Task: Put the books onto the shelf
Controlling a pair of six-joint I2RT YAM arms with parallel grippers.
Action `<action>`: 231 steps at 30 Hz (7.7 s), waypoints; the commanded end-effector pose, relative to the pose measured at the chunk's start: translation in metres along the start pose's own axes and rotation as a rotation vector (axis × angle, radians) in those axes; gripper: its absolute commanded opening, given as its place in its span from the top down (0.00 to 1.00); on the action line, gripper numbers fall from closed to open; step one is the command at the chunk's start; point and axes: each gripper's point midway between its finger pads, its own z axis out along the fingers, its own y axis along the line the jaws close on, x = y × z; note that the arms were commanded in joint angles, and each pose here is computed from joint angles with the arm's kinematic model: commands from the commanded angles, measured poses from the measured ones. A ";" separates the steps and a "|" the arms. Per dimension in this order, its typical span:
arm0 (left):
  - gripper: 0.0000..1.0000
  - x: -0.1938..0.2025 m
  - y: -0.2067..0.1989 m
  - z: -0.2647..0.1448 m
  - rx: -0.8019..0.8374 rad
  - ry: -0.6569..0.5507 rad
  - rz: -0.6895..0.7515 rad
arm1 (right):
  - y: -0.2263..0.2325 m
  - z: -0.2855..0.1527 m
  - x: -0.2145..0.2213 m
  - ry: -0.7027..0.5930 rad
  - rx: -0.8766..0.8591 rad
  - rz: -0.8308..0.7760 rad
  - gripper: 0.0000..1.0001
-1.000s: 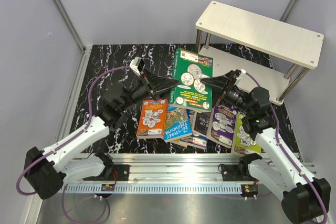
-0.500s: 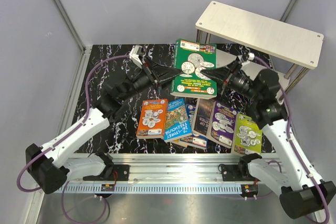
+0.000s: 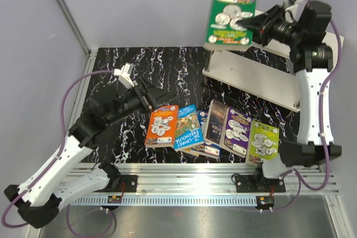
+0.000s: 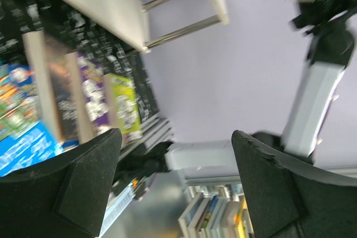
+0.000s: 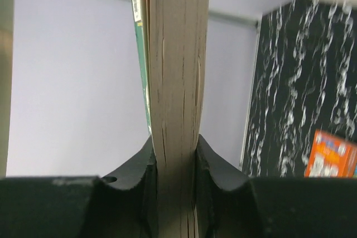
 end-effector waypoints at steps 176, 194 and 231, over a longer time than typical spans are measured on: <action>0.29 -0.014 -0.044 0.015 0.478 0.069 -0.332 | -0.006 -0.019 0.129 0.203 -0.376 0.015 1.00; 0.01 -0.008 0.025 -0.067 0.153 -0.087 -0.177 | 0.050 -0.018 -0.105 -0.039 -0.165 -0.124 1.00; 0.01 0.002 0.032 -0.099 -0.004 -0.128 -0.094 | -0.138 0.039 -0.176 -0.043 0.095 0.064 0.27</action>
